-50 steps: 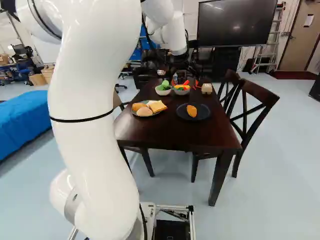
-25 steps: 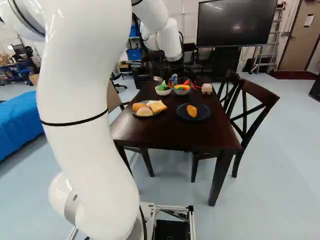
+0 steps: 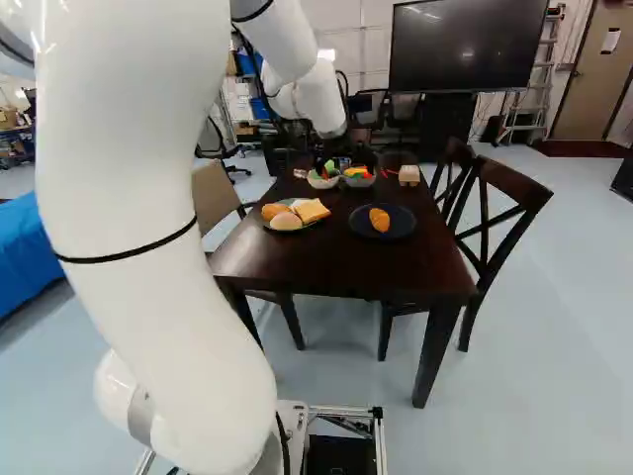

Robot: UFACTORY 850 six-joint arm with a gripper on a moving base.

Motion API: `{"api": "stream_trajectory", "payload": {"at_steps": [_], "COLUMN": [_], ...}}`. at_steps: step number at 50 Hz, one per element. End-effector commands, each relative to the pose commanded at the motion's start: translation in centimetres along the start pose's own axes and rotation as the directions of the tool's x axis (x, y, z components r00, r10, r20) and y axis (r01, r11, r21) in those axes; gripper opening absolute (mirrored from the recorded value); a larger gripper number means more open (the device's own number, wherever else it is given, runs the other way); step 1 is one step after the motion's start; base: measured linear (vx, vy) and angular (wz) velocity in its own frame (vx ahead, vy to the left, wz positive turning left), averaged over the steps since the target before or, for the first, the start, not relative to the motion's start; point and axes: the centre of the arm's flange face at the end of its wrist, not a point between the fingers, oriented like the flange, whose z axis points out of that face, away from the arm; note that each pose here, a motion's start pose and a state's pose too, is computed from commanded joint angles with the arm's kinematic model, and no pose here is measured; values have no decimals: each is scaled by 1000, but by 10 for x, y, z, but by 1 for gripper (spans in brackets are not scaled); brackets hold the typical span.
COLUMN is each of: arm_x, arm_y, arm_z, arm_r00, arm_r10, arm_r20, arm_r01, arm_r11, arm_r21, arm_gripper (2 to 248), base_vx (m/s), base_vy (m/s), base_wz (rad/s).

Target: Move the croissant to the empty plate

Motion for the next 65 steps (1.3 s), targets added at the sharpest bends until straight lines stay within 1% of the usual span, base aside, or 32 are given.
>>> {"api": "stream_trajectory", "payload": {"at_steps": [10,19,65], "arm_x": [-25,-51,-51], "arm_y": [-15,-29,-29], "arm_z": [3,4,4], "arm_r00": [998,993,993], "arm_r10": [-11,-21,-21], "arm_r20": [-57,-113,-113], "arm_r01": [12,24,24], "arm_r11": [1000,999,999], "arm_r21": [16,32,32], "arm_gripper": [247,247,247], "base_vx": [0,0,0], "base_vy": [0,0,0], "base_wz": [0,0,0]}}
